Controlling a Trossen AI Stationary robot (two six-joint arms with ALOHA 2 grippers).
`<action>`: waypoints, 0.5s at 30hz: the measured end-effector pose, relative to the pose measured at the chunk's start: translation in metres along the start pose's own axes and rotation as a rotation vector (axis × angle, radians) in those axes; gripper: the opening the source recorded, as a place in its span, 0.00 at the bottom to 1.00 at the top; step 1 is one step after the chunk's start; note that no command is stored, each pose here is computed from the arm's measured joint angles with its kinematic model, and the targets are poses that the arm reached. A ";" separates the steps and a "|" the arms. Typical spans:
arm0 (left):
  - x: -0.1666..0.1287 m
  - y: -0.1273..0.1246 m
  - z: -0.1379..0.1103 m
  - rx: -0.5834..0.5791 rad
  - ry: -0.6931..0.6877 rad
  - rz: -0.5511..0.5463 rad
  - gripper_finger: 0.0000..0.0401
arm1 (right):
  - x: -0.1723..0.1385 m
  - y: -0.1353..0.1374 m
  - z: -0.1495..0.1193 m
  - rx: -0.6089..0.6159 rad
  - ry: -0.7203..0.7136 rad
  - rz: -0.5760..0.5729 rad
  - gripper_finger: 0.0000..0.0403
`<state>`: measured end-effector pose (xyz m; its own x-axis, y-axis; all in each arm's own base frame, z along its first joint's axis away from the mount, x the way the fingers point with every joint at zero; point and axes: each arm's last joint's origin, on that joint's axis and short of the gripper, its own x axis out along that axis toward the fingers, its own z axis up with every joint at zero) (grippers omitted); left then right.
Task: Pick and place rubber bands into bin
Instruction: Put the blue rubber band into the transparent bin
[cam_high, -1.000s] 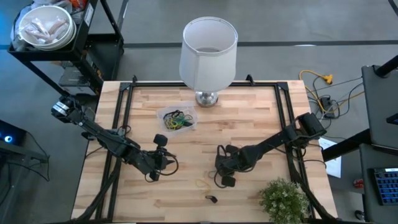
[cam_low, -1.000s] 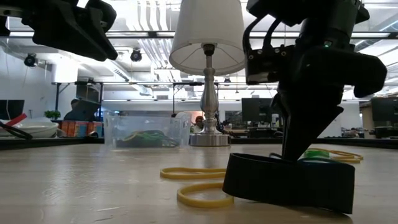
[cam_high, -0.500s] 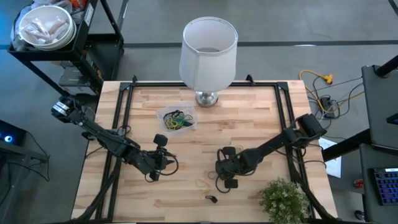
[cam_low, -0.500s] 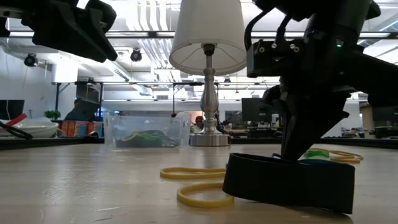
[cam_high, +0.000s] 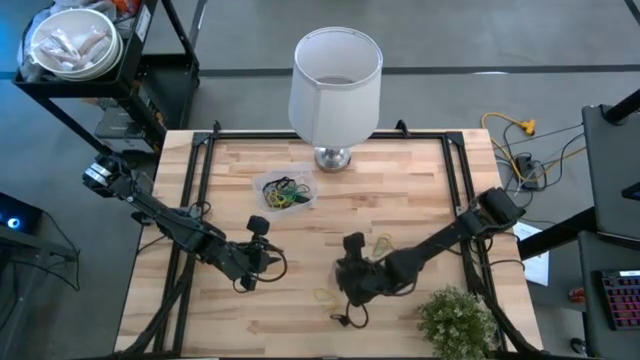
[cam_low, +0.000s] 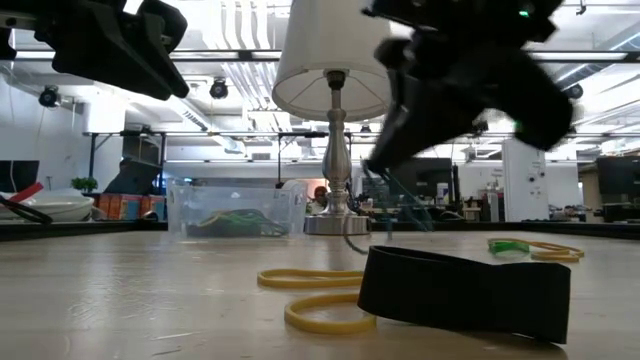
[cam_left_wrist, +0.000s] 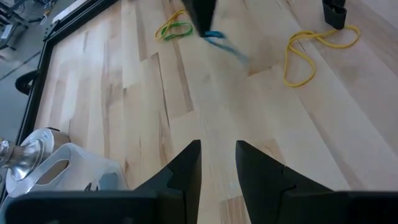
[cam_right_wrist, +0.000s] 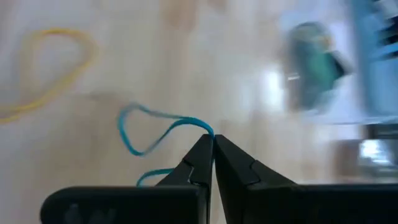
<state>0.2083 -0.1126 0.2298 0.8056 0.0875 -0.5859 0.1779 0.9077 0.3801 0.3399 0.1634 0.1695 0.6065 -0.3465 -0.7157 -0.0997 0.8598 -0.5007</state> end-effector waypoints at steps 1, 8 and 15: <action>0.000 0.000 0.000 0.000 0.000 0.000 0.21 | -0.001 -0.002 0.002 -0.013 -0.008 -0.034 0.02; 0.000 0.000 0.000 0.000 0.001 0.005 0.21 | -0.004 -0.018 0.024 -0.038 -0.090 -0.224 0.02; 0.000 0.000 -0.001 0.007 0.014 0.004 0.21 | 0.008 -0.051 0.047 -0.002 -0.213 -0.324 0.02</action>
<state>0.2075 -0.1120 0.2287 0.7987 0.0969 -0.5939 0.1784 0.9044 0.3875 0.3870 0.1346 0.2123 0.7570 -0.5140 -0.4034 0.1221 0.7178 -0.6855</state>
